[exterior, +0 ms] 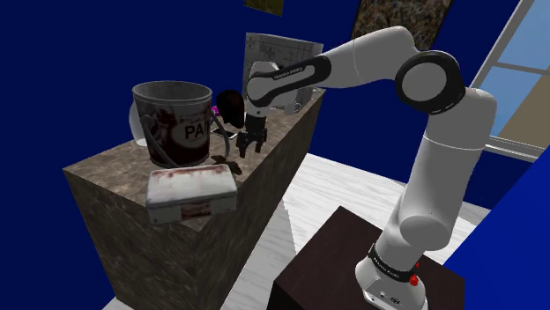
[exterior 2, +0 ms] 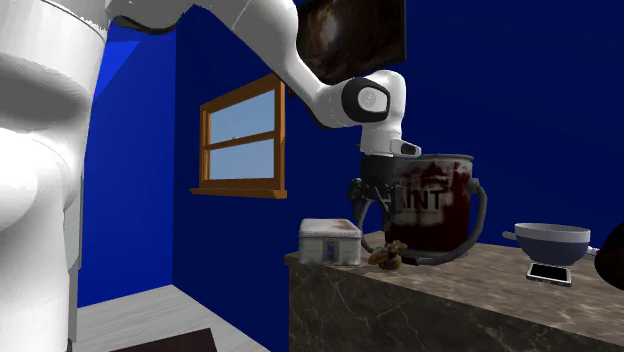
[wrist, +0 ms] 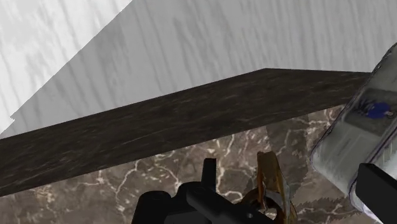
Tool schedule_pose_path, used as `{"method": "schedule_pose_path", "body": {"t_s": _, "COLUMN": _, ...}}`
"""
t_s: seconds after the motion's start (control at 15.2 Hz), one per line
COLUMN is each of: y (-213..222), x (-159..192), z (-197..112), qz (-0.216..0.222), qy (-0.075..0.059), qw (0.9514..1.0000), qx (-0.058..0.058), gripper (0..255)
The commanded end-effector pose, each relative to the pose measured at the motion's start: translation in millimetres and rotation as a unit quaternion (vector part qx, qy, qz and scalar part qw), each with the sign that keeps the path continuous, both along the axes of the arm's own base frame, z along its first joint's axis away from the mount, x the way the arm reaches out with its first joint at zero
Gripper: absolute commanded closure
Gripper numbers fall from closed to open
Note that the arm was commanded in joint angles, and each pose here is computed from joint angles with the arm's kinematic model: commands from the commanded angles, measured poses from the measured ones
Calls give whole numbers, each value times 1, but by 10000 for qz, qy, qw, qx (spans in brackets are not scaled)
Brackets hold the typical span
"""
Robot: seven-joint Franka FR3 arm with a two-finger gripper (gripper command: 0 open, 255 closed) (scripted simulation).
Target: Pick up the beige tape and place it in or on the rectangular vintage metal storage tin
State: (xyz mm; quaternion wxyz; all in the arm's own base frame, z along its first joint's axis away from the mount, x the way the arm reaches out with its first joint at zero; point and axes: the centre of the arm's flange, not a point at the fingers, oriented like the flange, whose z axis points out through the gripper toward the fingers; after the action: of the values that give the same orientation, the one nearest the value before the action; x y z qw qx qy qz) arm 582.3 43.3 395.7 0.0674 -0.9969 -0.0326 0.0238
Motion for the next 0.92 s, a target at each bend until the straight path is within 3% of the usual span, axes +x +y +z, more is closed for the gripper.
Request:
{"method": "schedule_pose_path", "body": {"t_s": 0.0, "y": 5, "x": 23, "z": -14, "qz": 40, "qy": -22, "qw": 10000, "qx": 15, "gripper": 0}}
{"method": "schedule_pose_path", "body": {"t_s": 0.46, "y": 26, "x": 99, "z": -59, "qz": 175, "qy": -86, "qw": 9998, "qx": 65, "gripper": 0}}
{"method": "schedule_pose_path", "body": {"t_s": 0.86, "y": 31, "x": 101, "z": -87, "qz": 180, "qy": -88, "qw": 9998, "qx": 67, "gripper": 0}}
